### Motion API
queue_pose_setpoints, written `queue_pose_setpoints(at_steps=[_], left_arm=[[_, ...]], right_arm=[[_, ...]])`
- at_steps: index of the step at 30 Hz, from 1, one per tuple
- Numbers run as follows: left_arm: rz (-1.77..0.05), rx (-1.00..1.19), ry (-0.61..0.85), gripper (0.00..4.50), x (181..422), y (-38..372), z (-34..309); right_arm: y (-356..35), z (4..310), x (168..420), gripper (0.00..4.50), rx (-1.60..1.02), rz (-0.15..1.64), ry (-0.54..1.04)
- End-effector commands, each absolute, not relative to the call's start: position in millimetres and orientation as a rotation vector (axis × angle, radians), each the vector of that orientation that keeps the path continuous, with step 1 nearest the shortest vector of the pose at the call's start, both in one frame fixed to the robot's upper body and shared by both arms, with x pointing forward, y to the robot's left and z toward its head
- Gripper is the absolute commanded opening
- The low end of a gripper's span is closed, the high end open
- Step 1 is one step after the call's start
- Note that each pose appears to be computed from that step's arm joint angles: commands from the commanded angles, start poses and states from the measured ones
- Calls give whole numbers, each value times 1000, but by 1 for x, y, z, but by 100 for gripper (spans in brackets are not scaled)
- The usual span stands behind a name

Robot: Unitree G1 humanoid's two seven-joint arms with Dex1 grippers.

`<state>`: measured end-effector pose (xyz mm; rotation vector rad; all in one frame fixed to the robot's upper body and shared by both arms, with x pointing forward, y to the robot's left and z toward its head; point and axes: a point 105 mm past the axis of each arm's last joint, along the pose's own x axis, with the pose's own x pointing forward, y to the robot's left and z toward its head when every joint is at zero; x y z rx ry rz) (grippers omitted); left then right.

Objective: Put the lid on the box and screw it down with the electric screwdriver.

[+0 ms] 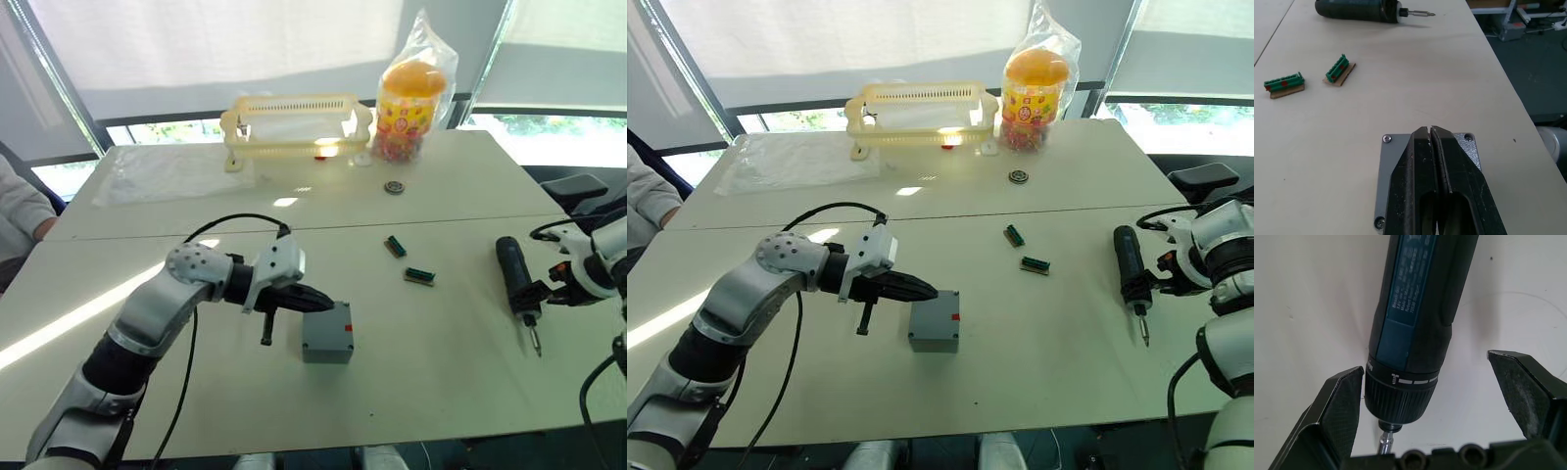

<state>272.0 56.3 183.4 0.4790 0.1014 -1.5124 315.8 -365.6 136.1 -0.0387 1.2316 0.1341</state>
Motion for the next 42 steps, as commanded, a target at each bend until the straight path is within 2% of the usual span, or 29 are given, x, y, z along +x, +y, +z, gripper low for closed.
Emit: queue_pose_setpoints(at_steps=[1,4,5,8,10,14,15,18,19,21,23,26,29,31,36,42], left_arm=[[-1494,490,79,0,268,60,191],[-1480,488,87,0,269,63,191],[-1478,486,89,0,269,63,191],[-1475,488,98,0,270,65,190],[-1476,499,103,0,274,67,190],[-1486,518,120,0,281,73,191],[-1501,517,132,0,282,73,189],[-1539,510,165,0,284,74,183],[-1537,506,172,0,288,75,182],[-1549,497,191,0,292,73,177],[-1575,499,214,0,292,70,171],[-1591,502,236,0,295,69,166],[-1590,550,267,0,299,71,156],[-1585,585,284,0,301,74,150],[-1571,599,283,0,302,72,146],[-1563,603,290,0,301,68,137]], right_arm=[[-374,138,316,361,-106,114,1245],[-376,130,317,211,-138,104,1262],[-375,129,317,185,-139,105,1264],[-375,128,316,182,-101,94,1255],[-377,137,319,182,-7,44,1179],[-384,174,328,182,216,-65,930],[-387,192,329,182,241,-79,843],[-389,234,324,182,161,-121,599],[-379,244,324,182,125,-116,499],[-344,273,322,182,107,-51,184],[-298,296,309,182,131,70,-125],[-247,295,294,182,198,186,-322],[-177,273,279,182,215,456,-342],[-152,261,274,182,225,530,-338],[-116,238,264,182,216,657,-327],[-96,216,270,182,166,710,-316]])
